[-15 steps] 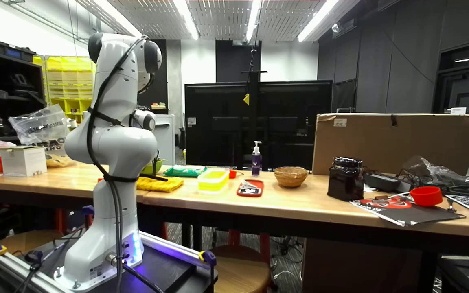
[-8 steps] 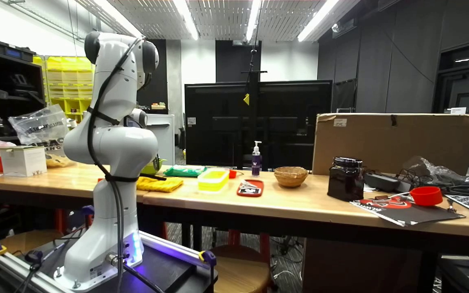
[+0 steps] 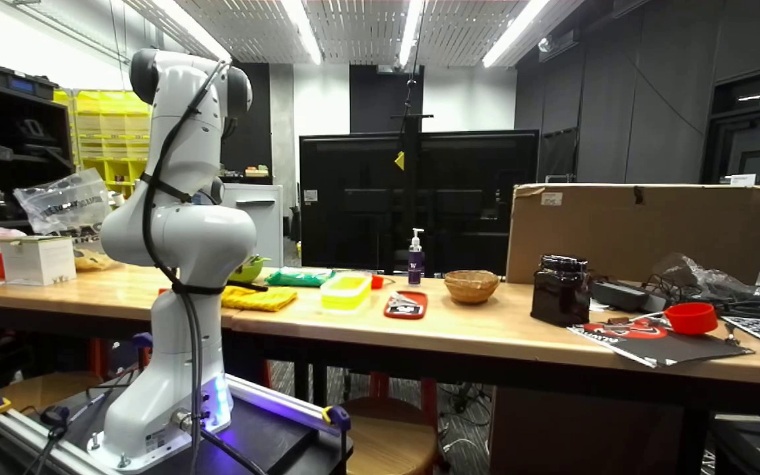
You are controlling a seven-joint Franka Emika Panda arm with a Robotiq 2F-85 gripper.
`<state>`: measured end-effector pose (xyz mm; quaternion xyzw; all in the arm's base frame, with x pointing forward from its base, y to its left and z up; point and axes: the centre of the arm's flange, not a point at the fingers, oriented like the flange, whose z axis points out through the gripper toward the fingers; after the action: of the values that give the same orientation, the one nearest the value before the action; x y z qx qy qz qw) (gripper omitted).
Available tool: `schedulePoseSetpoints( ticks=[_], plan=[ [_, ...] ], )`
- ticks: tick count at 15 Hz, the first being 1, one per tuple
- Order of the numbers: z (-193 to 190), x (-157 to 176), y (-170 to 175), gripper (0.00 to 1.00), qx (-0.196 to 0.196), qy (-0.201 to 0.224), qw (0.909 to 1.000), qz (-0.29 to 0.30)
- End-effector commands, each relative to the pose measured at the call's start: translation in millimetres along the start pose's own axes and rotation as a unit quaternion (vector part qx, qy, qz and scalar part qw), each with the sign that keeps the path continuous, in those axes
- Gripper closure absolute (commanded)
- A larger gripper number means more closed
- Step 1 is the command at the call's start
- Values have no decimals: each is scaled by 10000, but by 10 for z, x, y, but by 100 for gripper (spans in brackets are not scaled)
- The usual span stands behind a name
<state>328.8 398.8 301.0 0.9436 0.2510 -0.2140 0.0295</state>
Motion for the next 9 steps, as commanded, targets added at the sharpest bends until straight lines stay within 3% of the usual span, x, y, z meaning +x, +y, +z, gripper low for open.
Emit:
schedulePoseSetpoints(
  ticks=[1, 9],
  plan=[
    [20, -70, -124, 0, 39, 20, 9999, 119],
    [131, 114, 95, 0, -58, 241, 9995, -197]
  ],
)
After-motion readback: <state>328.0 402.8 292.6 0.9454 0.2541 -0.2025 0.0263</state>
